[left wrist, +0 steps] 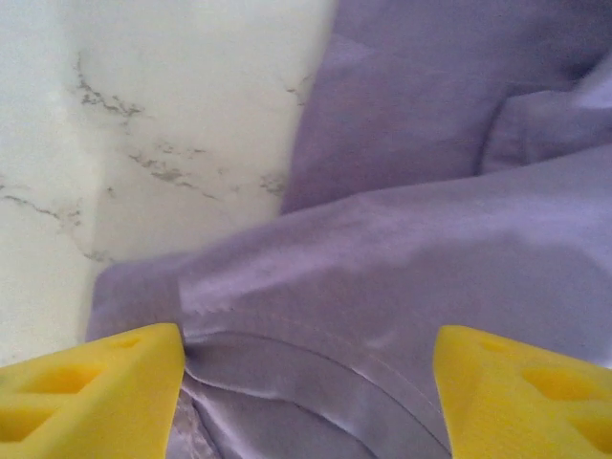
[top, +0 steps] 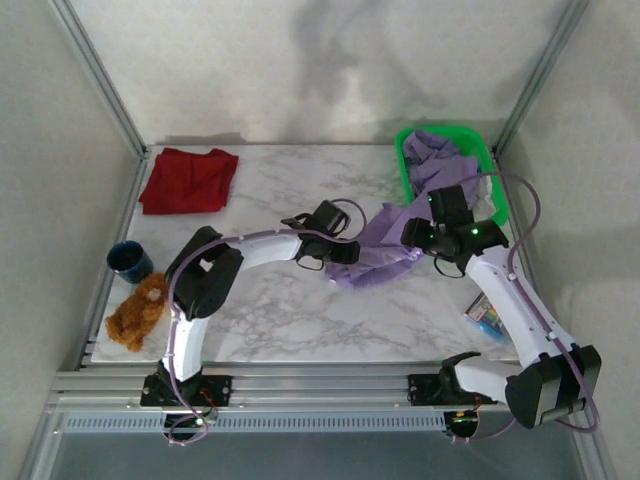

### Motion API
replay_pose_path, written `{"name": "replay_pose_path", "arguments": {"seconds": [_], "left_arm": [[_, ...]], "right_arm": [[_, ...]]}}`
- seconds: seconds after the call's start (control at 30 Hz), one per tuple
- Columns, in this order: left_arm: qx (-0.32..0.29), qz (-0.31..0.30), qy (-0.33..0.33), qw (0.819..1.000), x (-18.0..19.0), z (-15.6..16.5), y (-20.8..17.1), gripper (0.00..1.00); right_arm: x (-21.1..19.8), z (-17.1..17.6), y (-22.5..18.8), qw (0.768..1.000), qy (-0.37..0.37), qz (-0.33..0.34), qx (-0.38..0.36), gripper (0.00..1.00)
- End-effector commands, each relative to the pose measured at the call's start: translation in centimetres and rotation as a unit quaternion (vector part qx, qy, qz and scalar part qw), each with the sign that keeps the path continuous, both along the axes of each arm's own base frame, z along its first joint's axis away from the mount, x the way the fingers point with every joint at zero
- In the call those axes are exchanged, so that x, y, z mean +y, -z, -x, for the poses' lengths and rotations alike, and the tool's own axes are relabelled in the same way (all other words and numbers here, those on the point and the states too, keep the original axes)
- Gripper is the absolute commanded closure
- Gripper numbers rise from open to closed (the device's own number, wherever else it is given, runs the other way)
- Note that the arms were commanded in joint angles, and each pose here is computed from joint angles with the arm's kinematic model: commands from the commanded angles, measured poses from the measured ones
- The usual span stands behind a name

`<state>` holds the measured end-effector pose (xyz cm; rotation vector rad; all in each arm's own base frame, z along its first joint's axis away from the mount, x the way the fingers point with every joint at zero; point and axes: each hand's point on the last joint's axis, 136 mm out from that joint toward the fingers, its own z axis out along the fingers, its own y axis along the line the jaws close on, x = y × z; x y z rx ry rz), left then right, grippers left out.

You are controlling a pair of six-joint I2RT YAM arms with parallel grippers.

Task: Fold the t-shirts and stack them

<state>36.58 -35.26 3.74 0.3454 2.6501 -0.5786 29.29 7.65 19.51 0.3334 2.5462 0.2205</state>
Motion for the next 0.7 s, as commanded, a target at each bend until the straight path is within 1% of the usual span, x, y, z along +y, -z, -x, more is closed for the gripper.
{"name": "replay_pose_path", "arguments": {"seconds": [0.0, 0.07, 0.17, 0.2, 0.23, 0.33, 0.37, 0.4, 0.47, 0.5, 0.53, 0.67], "left_arm": [[-0.006, -0.068, -0.006, 0.998, 1.5, 0.0, 1.5, 0.34], [-0.004, -0.068, 0.001, 0.998, 1.1, 0.3, 2.0, 0.34], [-0.001, -0.093, 0.018, 0.995, 0.3, 1.1, 3.2, 0.34], [-0.003, -0.101, 0.023, 0.995, 0.0, 1.3, 3.4, 0.37], [-0.005, -0.107, 0.026, 0.994, -0.2, 1.5, 3.7, 0.41], [-0.007, -0.109, 0.023, 0.994, -0.2, 1.6, 3.7, 0.61], [-0.015, -0.111, 0.018, 0.994, 0.0, 1.4, 3.3, 0.7], [-0.026, -0.112, 0.015, 0.993, 0.1, 1.1, 2.4, 0.81], [-0.059, -0.114, 0.004, 0.992, 0.5, 0.1, -0.3, 0.98], [-0.08, -0.116, 0.0, 0.99, 0.8, -0.4, -2.6, 1.0], [-0.103, -0.115, -0.005, 0.988, 1.0, -1.1, -5.1, 1.0], [-0.208, -0.075, -0.045, 0.974, 3.2, -3.5, -18.4, 1.0]], "right_arm": [[-0.8, 0.4, -0.7, 1.0, 0.004, -0.011, -0.012, 0.3], [-1.3, 0.3, -1.1, 1.0, 0.009, -0.01, -0.017, 0.3], [-1.8, 0.2, -1.6, 1.0, 0.013, -0.01, -0.022, 0.3], [-1.9, 0.2, -1.7, 1.0, 0.014, -0.01, -0.024, 0.3], [-2.0, 0.2, -1.9, 0.999, 0.016, -0.012, -0.027, 0.3], [-2.2, 0.1, -2.2, 0.999, 0.02, -0.02, -0.033, 0.3], [-2.3, 0.2, -2.3, 0.999, 0.021, -0.022, -0.034, 0.3], [-2.5, 0.3, -2.5, 0.999, 0.023, -0.023, -0.037, 0.3], [-2.8, 0.4, -3.0, 0.998, 0.027, -0.023, -0.043, 0.3], [-3.0, 0.6, -3.5, 0.998, 0.03, -0.023, -0.046, 0.3], [-3.2, 0.7, -4.1, 0.998, 0.033, -0.023, -0.052, 0.3], [-3.7, 1.1, -6.6, 0.996, 0.036, -0.021, -0.078, 0.29]]}}
